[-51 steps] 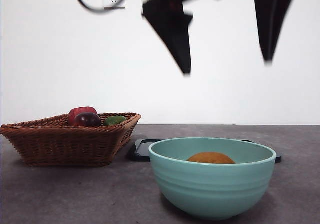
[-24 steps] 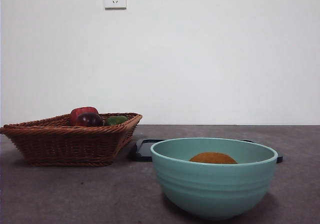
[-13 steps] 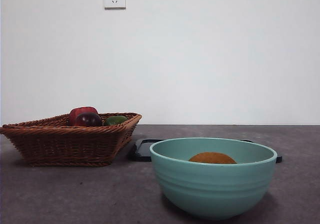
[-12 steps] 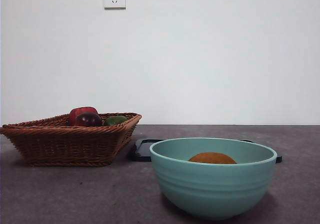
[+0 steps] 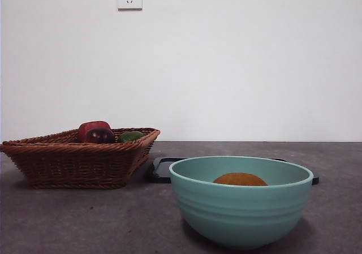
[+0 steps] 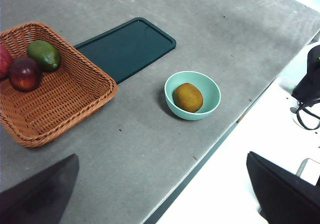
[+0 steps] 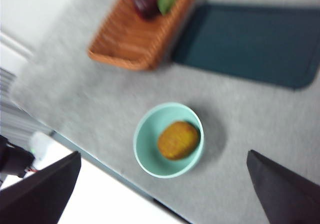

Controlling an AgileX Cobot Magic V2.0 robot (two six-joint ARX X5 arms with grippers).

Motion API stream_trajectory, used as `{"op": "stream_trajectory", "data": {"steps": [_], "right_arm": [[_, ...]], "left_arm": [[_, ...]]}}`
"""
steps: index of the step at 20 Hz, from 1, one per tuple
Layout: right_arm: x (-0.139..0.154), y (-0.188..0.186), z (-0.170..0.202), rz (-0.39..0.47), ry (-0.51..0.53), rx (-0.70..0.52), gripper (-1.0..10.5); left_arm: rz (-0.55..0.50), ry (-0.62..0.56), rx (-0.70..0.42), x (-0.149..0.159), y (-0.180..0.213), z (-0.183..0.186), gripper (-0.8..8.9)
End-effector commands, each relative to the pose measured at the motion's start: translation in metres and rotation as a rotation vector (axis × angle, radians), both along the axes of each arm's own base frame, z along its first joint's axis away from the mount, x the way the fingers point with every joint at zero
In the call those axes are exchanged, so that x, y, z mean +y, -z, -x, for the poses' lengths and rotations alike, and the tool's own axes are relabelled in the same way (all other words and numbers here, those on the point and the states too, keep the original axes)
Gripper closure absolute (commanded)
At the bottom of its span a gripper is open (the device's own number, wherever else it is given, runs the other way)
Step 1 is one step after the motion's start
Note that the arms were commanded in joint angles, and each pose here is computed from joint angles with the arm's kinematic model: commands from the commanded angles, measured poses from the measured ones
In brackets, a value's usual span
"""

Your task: Pick up the wifruite, put it on the bowl, pick up the plate, put it on desk

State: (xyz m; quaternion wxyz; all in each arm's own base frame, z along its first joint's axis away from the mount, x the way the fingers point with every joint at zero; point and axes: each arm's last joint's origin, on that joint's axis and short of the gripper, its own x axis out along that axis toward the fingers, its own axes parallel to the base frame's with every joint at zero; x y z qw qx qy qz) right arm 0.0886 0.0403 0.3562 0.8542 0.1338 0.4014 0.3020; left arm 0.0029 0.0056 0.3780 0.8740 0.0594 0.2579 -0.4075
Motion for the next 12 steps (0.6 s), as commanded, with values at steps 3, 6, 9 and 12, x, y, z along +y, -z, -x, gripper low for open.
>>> {"op": "stream_trajectory", "data": {"steps": [3,6,9,12], "right_arm": [[0.019,0.013,-0.041,0.055,-0.048,0.147,3.1],[0.036,0.034,-0.070,0.148,-0.059,0.265,3.1],[0.051,0.053,-0.089,0.252,-0.062,0.344,3.1],[0.066,0.072,-0.104,0.349,-0.067,0.390,3.1]], "left_arm": [[0.025,0.009,-0.010,0.001,-0.005,0.001,2.20],[0.025,0.009,-0.010,0.001,-0.005,0.001,2.20],[0.025,0.009,-0.010,0.001,-0.005,0.001,2.20],[0.026,0.009,-0.010,0.001,-0.005,0.001,2.20]]}}
